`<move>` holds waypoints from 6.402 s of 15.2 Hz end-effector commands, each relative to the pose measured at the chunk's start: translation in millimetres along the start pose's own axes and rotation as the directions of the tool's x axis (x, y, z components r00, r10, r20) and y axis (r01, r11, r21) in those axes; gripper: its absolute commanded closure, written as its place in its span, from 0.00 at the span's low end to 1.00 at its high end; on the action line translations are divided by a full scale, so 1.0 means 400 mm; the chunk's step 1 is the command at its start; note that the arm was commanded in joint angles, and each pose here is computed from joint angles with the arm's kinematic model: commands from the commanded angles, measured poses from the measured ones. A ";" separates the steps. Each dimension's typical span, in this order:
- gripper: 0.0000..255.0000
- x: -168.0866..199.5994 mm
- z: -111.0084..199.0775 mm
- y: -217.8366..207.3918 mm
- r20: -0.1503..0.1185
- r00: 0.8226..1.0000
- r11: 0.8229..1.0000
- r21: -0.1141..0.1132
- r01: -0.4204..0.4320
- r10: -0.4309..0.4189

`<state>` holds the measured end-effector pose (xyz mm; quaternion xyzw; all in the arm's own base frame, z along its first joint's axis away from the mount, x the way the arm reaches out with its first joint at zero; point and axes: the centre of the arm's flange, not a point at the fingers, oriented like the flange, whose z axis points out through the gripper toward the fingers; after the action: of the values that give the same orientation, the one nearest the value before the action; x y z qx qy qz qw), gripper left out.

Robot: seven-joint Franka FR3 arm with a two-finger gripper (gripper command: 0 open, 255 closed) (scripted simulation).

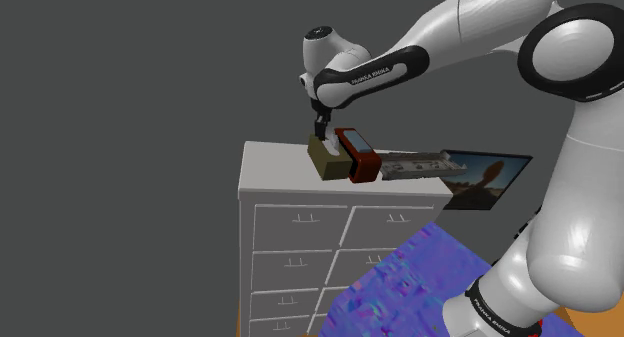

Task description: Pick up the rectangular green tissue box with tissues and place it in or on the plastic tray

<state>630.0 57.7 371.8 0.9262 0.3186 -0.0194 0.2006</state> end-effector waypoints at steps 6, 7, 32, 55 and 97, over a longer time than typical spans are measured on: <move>0.00 0.001 0.034 0.002 0.000 1.000 1.000 0.000 0.000 0.000; 0.00 0.001 0.034 0.002 0.000 1.000 1.000 0.000 0.000 0.000; 1.00 -0.027 -0.124 0.063 0.000 1.000 1.000 0.000 0.000 0.000; 1.00 -0.410 -0.175 0.257 0.000 1.000 1.000 0.000 0.000 0.000; 1.00 -0.899 0.198 0.370 0.000 1.000 1.000 0.000 0.000 0.000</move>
<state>439.5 -288.0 411.6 0.9262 0.3187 -0.0195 0.2005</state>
